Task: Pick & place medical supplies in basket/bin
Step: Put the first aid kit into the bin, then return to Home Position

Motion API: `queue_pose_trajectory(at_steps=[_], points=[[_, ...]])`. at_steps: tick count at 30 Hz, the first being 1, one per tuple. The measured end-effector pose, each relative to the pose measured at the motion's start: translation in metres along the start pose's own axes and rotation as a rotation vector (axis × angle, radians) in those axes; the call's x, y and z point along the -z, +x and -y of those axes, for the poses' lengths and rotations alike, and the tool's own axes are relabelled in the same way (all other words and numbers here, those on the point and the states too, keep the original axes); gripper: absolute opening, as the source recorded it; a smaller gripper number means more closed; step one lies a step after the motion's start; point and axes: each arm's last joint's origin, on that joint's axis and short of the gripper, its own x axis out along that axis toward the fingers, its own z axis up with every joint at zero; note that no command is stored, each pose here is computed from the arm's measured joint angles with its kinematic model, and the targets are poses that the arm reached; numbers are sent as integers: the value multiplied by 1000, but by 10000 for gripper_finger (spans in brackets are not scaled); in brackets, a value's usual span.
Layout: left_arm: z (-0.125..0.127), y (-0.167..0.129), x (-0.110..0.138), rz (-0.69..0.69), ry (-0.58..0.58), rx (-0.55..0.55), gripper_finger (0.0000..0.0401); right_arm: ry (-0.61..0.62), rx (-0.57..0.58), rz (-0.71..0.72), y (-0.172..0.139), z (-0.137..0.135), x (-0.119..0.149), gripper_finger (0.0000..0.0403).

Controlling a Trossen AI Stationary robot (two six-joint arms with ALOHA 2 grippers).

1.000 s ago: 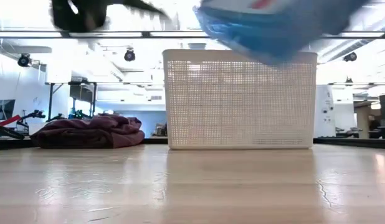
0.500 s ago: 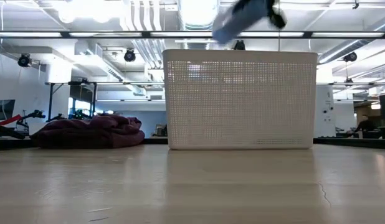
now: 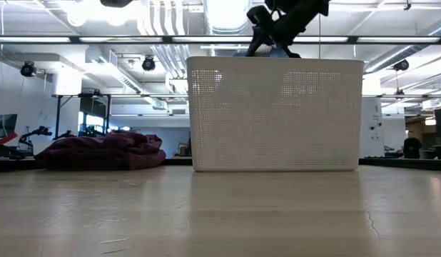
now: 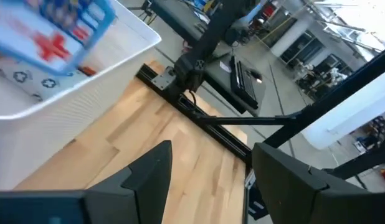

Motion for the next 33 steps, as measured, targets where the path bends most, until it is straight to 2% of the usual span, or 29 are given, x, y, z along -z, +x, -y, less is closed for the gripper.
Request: queue_pose_trajectory(at_steps=[3,6,12,16,22,26,27,30,31,33], points=[[-12,-10,-7,10,24,15,202,-8,64,-26,0,0,-4,278],[-25,-26,-12,36,29,34,202,-12,136,21,-10,-4,-9,294],[-56,-61,-4,86,19,84,202,-43,262,164,-60,-20,-10,303],[-82,-83,10,128,11,124,202,-83,237,158,-104,-34,14,304],[-115,-95,38,223,15,175,202,-202,247,163,-125,-42,67,303],[-135,-99,51,288,18,78,202,-249,233,111,-137,-35,92,301],[-138,-101,52,298,-10,85,202,-241,226,88,-140,-34,96,301],[-143,-109,56,302,-169,186,202,-57,161,107,-156,-32,102,301],[-144,-109,58,290,-191,227,202,-37,137,111,-161,-33,104,301],[-147,-107,64,286,-105,265,202,-132,65,111,-168,-38,109,302]])
